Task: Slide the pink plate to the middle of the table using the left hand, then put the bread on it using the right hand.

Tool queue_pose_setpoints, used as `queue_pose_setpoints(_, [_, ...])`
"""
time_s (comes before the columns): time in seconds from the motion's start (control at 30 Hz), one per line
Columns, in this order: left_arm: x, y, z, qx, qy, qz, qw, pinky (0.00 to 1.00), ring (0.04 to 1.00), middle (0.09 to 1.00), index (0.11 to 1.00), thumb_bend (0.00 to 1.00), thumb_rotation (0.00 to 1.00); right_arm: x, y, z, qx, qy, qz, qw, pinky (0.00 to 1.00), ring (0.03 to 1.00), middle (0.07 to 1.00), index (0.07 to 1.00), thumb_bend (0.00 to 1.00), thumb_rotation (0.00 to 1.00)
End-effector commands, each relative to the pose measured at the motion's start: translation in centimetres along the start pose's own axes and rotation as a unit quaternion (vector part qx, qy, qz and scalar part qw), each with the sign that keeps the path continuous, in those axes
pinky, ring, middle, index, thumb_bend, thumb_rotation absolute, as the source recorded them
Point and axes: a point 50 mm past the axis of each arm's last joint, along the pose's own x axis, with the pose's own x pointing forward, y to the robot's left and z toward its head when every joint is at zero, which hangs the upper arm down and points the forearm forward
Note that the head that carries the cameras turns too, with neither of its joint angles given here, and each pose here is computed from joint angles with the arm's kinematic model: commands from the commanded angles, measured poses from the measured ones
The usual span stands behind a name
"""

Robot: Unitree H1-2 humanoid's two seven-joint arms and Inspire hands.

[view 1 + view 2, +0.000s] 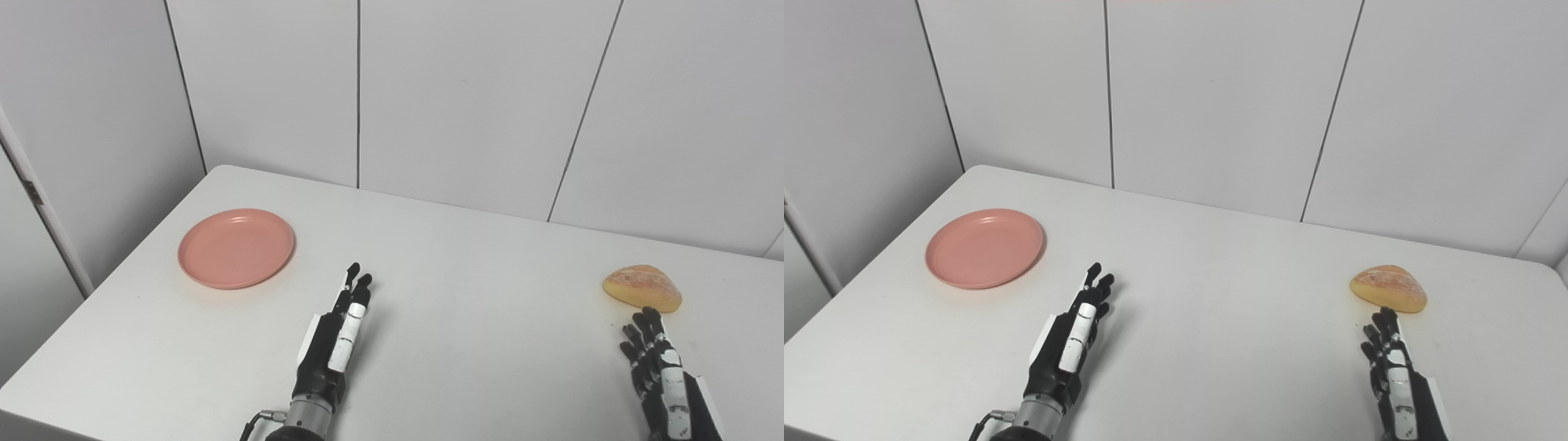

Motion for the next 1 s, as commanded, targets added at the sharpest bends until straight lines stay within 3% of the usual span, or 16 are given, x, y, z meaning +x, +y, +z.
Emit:
queue_pose_setpoints(0.0, [1.9, 0.2, 3.2, -0.003, -0.056, -0.01, 0.998, 1.0, 0.982, 0.975, 1.0, 0.77, 0.95, -0.9, 0.3, -0.8, 0.002, 0.011, -0.003, 1.0, 1.0, 0.986, 0.999, 0.996, 0.76, 0.98])
queue_pose_setpoints(0.17, [4.4, 1.5, 6.3, 0.002, -0.096, -0.013, 0.995, 1.0, 0.946, 0.957, 0.987, 0.8, 0.94, -1.0, 0.4, -0.8, -0.001, 0.018, -0.004, 1.0, 1.0, 0.993, 1.0, 0.996, 0.74, 0.98])
queue_pose_setpoints(0.27, [5.8, 2.4, 7.9, 0.009, -0.121, -0.02, 0.992, 0.99, 0.929, 0.932, 0.928, 0.82, 0.93, -1.0, 0.5, -0.8, -0.001, 0.021, -0.006, 1.0, 1.0, 0.991, 0.999, 0.992, 0.75, 0.97])
queue_pose_setpoints(0.43, [8.5, 5.0, 10.4, 0.068, -0.164, -0.023, 0.984, 0.98, 0.916, 0.935, 0.909, 0.89, 0.93, -0.9, 0.5, -0.9, 0.001, 0.02, -0.005, 1.0, 1.0, 0.987, 0.996, 0.991, 0.75, 0.95])
queue_pose_setpoints(0.73, [12.1, 10.3, 13.4, 0.115, -0.194, 0.005, 0.974, 1.0, 0.903, 0.9, 0.89, 0.95, 0.96, -0.8, 0.4, -1.1, -0.001, 0.022, -0.002, 1.0, 1.0, 0.992, 1.0, 0.996, 0.76, 0.96])
queue_pose_setpoints(0.87, [13.4, 12.4, 14.3, 0.117, -0.208, 0.016, 0.971, 0.92, 0.873, 0.885, 0.88, 0.95, 0.92, -0.8, 0.4, -1.2, 0.0, 0.022, -0.001, 1.0, 1.0, 0.991, 0.999, 0.996, 0.76, 0.96])
queue_pose_setpoints(0.97, [14.5, 14.6, 15.0, 0.124, -0.208, 0.024, 0.97, 0.93, 0.874, 0.883, 0.89, 0.96, 0.91, -0.8, 0.4, -1.2, 0.001, 0.024, -0.004, 1.0, 1.0, 0.986, 0.995, 0.993, 0.76, 0.96])
